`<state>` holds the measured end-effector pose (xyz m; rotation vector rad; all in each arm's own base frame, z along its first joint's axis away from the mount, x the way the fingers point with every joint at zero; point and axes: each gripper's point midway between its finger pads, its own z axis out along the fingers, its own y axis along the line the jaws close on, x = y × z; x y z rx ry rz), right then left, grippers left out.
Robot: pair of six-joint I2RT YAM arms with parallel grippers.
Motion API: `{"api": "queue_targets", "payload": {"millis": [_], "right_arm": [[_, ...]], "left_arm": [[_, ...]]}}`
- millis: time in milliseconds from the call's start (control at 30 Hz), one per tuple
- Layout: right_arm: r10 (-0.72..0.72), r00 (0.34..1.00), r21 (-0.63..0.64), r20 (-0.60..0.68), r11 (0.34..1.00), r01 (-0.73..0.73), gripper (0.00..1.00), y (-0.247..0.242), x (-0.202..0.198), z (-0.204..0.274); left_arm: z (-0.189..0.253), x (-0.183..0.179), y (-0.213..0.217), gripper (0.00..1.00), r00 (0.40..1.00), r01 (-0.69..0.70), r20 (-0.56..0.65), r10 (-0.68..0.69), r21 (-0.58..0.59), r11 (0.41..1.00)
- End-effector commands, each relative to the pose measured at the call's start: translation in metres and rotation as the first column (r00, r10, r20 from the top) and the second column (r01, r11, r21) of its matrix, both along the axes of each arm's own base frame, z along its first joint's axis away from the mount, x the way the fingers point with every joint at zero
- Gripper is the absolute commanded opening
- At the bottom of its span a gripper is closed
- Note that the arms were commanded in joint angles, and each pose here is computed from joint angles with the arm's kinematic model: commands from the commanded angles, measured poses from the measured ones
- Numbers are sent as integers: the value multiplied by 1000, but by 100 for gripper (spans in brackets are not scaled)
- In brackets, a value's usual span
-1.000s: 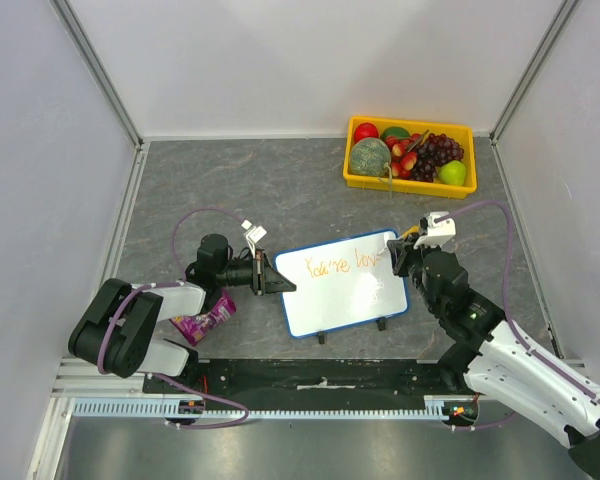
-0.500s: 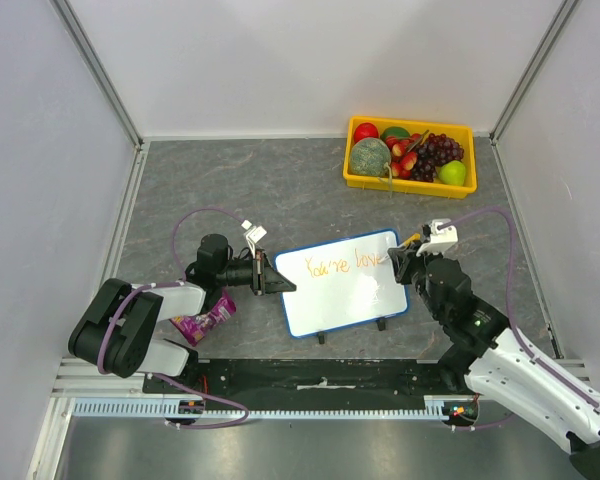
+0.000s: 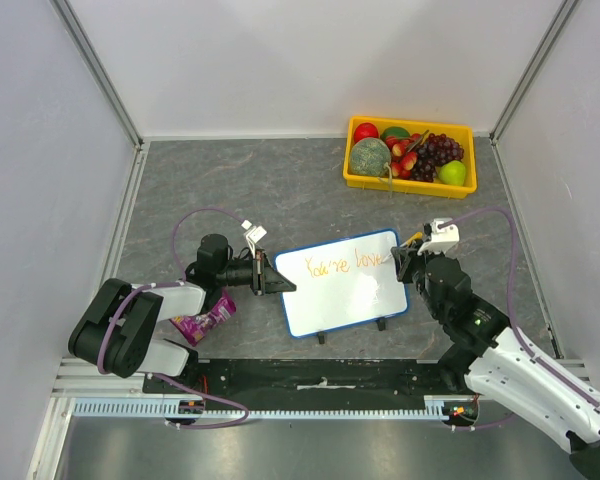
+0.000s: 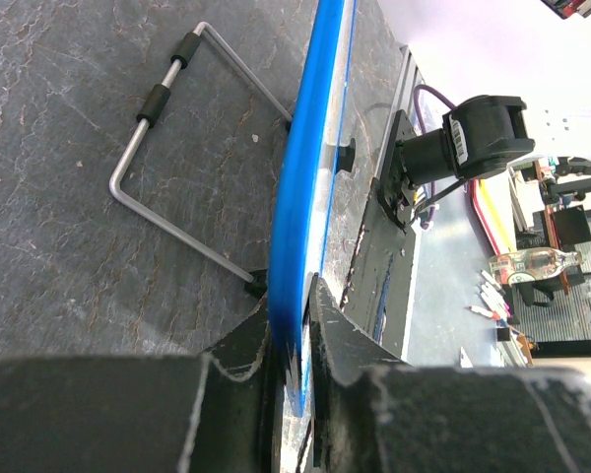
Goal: Write a sentence on the whiteboard
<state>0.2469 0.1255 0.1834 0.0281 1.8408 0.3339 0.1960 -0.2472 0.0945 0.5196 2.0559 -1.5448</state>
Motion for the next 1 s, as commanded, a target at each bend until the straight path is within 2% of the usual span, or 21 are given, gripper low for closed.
{"api": "queue_targets", "payload": {"millis": [0,300,533,967], "right_arm": [[-55,996,18,75,998,53,0,-6,10,34],[-62,992,39,113,998,58,0,-8,11,50],[-93,990,7,102,996,93,0,-12,15,44],[-64,994,-4,84,998,64,0,-5,18,31]], "left_arm": [[-18,4,4,2,999,-21,33,19,63,998],[-18,4,4,2,999,-20,31,18,63,998],[-18,4,4,2,999,-19,34,17,63,998],[-19,5,4,2,999,-21,31,19,64,998]]}}
